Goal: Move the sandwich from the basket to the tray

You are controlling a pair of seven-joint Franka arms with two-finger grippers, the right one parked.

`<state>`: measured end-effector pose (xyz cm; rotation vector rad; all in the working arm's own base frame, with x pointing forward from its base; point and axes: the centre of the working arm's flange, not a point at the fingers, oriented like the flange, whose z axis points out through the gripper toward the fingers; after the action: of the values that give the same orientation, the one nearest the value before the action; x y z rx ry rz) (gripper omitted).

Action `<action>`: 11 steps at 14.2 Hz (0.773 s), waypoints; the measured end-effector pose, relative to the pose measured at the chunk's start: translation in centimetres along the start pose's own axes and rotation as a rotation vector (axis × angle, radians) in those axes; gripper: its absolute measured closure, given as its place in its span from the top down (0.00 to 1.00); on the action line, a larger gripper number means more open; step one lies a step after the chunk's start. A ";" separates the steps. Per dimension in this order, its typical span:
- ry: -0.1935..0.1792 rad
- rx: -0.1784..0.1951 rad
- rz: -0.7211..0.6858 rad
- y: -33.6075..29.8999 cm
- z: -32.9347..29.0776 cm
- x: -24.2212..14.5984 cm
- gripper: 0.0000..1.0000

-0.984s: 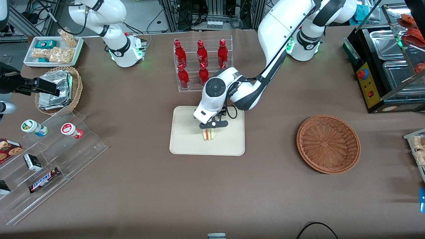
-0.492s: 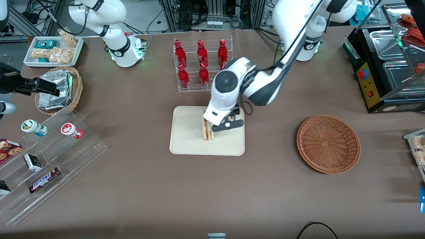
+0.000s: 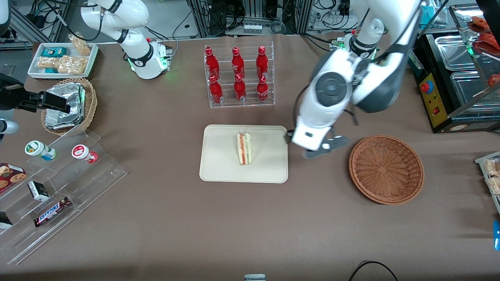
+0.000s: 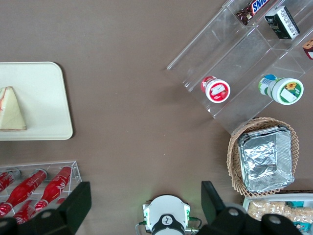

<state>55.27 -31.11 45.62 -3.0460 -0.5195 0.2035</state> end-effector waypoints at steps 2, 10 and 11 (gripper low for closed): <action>-0.055 0.017 0.048 -5.8 -1.4 2.0 1.00; -0.252 0.004 0.196 -29.6 -9.4 5.2 1.00; -0.255 0.000 0.195 -30.3 -10.3 5.2 1.00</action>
<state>51.61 -1.05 57.23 -3.0850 -0.2302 0.6057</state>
